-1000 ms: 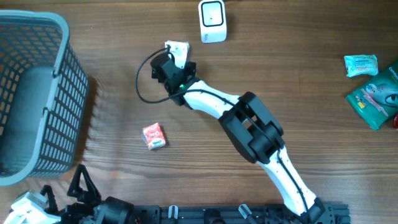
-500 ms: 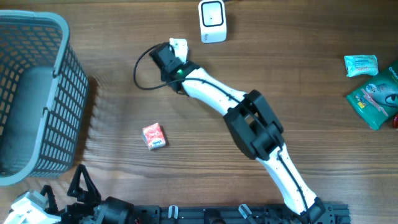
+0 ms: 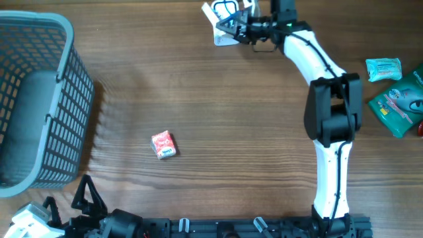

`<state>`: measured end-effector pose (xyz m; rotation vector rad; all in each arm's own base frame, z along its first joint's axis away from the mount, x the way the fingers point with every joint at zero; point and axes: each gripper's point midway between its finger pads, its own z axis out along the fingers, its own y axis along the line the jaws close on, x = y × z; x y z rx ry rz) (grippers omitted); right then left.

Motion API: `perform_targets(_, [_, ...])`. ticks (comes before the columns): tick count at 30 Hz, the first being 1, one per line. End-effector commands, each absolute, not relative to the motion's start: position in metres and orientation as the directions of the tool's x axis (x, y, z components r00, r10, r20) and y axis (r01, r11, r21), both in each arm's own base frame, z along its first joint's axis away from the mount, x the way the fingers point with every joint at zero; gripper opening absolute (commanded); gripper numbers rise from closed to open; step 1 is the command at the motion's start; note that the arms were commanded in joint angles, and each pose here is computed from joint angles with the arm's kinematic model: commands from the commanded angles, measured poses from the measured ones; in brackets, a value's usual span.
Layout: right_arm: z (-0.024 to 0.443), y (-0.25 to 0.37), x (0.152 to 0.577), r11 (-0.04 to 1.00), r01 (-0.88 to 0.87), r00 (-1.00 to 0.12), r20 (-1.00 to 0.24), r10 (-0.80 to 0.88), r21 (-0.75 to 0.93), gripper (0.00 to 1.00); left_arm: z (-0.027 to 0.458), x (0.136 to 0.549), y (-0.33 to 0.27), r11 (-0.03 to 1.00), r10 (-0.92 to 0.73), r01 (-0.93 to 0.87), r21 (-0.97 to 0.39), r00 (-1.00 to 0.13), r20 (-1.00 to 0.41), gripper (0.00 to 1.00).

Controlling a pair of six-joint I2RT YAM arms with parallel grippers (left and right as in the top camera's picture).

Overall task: Scan the item barcode
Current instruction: 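Hold the Hansaplast box in front of the scanner window, then carry the box to the right table edge and release it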

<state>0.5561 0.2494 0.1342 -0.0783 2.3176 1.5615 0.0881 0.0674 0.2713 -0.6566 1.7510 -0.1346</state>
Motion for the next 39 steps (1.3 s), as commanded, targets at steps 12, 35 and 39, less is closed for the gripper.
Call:
perform_targets(12, [0.115, 0.237, 0.58, 0.309, -0.267, -0.926, -0.332, 0.179, 0.913, 0.22, 0.273, 0.088, 0.067, 0.828, -0.503, -0.357, -0.433, -0.131, -0.854, 1.0])
perform_targets(35, [0.073, -0.305, 0.406, 0.482, 0.874, -0.472, -0.33, 0.818, -0.058, 1.0, 0.273, 0.088, 0.067, 0.828, -0.503, -0.357, -0.433, -0.131, -0.854, 1.0])
perform_targets(39, [0.169, -0.255, 0.439, 0.593, 0.789, -0.483, -0.434, 0.761, 0.162, 1.0, 0.273, 0.088, 0.067, 0.828, -0.503, -0.357, -0.433, -0.132, -0.854, 1.0])
